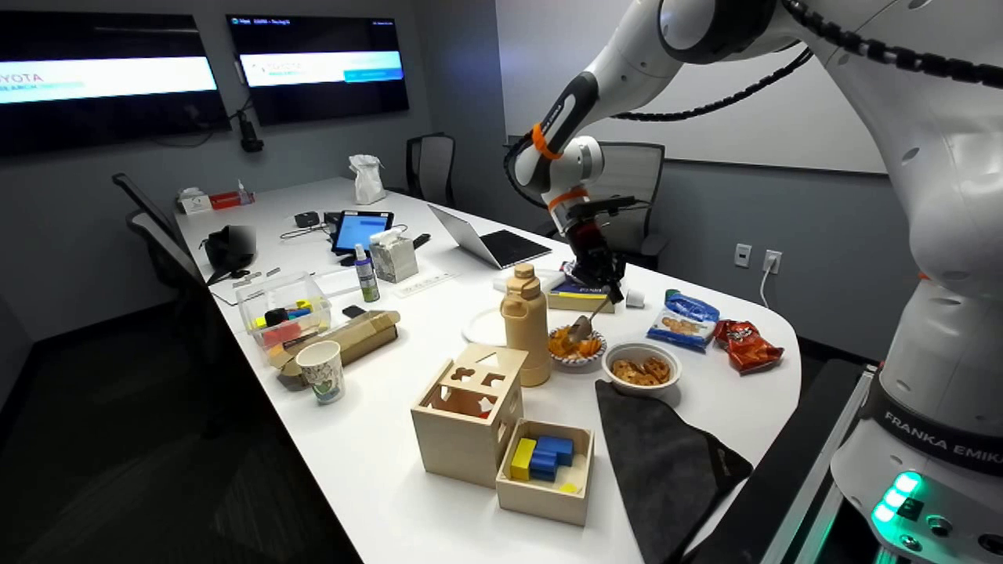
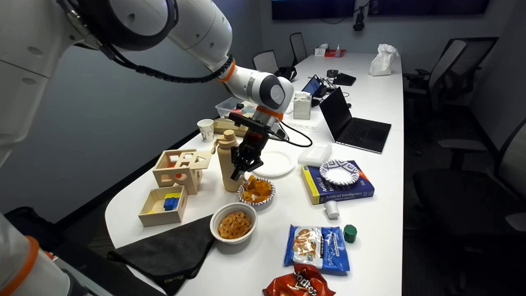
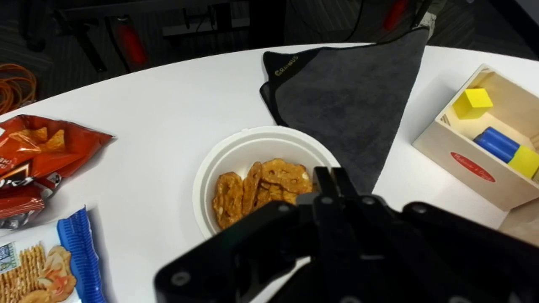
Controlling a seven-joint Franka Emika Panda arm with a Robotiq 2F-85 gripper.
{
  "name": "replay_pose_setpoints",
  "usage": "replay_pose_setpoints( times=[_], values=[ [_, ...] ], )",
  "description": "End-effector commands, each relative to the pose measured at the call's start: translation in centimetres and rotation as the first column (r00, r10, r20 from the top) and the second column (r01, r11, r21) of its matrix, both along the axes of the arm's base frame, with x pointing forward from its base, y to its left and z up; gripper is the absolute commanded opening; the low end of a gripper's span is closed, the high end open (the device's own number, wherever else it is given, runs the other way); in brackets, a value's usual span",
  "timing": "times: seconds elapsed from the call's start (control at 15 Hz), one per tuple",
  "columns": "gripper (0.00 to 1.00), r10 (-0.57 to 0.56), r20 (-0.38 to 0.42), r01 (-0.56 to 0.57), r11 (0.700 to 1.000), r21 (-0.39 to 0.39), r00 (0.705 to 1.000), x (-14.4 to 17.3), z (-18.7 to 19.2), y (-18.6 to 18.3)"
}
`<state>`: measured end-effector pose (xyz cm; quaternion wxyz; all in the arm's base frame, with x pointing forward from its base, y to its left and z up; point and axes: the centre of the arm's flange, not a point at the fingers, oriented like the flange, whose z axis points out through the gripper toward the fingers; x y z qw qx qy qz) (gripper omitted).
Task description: Use the spoon to stir the contents of the small plate
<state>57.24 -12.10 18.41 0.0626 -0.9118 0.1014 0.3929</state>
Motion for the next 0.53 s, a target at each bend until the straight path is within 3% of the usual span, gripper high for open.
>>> replay_pose_setpoints(
  times=[0.0, 0.27, 0.47],
  values=[
    [0.01, -0.018, 0.017, 0.019, 0.996, -0.088, 1.000, -0.01, 0.46, -0.50],
    [0.01, -0.015, -0.028, 0.011, 0.988, -0.155, 1.000, -0.28, 0.33, -0.99],
    [0.01, 0.012, -0.088, -0.023, 0.993, -0.119, 0.996, -0.68, 0.30, -0.98]
  ],
)
